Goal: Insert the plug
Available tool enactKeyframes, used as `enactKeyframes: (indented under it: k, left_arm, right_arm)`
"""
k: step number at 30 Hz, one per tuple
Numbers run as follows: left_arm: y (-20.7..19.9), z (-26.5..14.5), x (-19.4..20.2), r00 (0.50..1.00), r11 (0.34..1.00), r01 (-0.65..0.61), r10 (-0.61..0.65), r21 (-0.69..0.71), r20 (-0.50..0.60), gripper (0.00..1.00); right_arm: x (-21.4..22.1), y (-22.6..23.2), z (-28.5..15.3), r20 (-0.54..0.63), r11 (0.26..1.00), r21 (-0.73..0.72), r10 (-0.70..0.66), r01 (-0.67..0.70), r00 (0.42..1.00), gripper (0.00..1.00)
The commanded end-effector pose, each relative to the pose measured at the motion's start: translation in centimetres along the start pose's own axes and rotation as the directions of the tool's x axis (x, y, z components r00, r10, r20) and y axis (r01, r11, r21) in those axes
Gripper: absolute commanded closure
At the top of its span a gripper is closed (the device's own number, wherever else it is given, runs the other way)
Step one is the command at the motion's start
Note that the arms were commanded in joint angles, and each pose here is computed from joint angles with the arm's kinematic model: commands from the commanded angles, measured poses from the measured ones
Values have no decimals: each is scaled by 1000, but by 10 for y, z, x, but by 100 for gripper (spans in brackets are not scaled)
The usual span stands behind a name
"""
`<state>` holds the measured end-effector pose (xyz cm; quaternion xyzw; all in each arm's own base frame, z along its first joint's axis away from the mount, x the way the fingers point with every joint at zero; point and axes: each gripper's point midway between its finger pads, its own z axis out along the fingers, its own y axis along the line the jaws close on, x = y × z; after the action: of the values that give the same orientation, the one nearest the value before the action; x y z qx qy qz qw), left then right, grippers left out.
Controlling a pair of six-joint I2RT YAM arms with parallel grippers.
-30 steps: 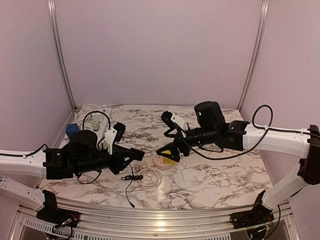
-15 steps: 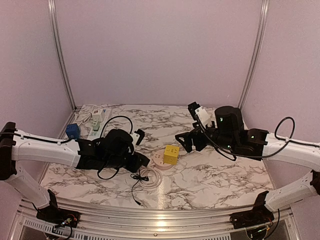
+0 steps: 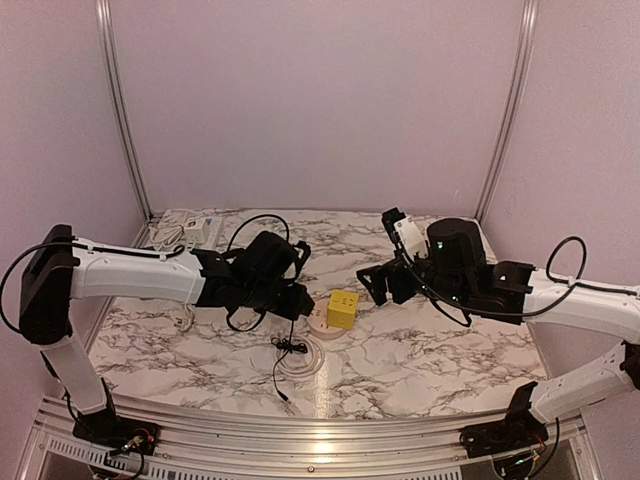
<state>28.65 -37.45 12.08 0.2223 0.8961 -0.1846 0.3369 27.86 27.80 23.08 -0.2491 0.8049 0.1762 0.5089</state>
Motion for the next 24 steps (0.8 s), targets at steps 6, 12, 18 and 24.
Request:
enactKeyframes:
  k: [6, 12, 18, 24]
  left_arm:
    - [4, 23, 3, 992, 999, -31, 27, -25, -124, 100]
    - [1, 26, -3, 990, 999, -20, 17, -25, -141, 100]
    - [1, 35, 0, 984, 999, -1, -7, -46, -176, 100]
    - [4, 43, 2, 981, 996, 13, -28, -83, -192, 100]
  right_arm:
    - [8, -4, 1, -15, 1000, 17, 18, -18, 1000, 2]
    - [9, -4, 1, -16, 1000, 14, 23, -23, 1000, 1]
    - [11, -1, 2, -14, 999, -1, 33, -33, 999, 1]
    - [14, -1, 3, -18, 999, -2, 36, -36, 999, 2]
